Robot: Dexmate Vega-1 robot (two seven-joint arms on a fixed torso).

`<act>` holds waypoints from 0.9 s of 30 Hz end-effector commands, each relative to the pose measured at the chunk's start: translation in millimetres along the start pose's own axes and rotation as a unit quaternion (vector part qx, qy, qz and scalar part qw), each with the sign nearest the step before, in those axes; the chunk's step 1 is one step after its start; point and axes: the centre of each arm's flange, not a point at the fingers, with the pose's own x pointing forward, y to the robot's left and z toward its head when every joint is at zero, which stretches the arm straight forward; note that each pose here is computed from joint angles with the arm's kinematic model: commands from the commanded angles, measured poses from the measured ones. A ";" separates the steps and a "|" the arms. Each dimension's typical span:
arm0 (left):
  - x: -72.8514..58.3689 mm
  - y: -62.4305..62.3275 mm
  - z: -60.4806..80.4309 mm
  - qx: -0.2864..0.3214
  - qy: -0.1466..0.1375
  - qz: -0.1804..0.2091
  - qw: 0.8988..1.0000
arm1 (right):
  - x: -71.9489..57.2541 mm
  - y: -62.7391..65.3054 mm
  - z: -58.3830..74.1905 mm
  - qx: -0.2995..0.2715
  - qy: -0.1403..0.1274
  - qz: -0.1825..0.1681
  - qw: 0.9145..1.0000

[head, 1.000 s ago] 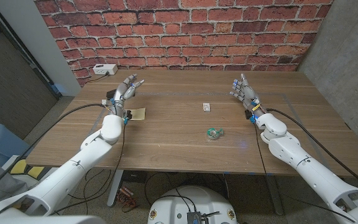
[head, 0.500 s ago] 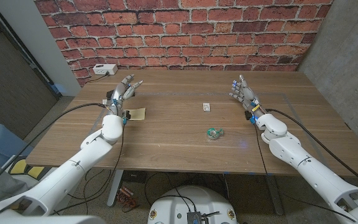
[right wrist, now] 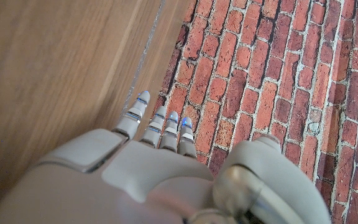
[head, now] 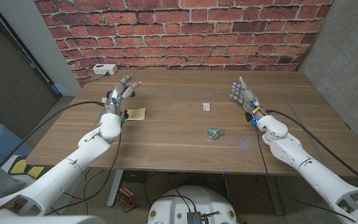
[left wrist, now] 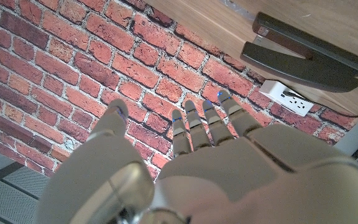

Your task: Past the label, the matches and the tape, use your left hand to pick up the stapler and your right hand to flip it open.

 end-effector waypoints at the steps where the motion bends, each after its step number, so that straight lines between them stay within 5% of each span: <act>1: 0.7 4.4 -3.4 0.019 0.003 0.004 1.000 | -3.7 -1.2 1.3 -0.006 -0.003 0.000 1.000; 27: 10.0 19.0 -7.7 0.083 0.020 0.019 0.996 | 6.2 6.4 5.0 -0.008 -0.007 0.010 1.000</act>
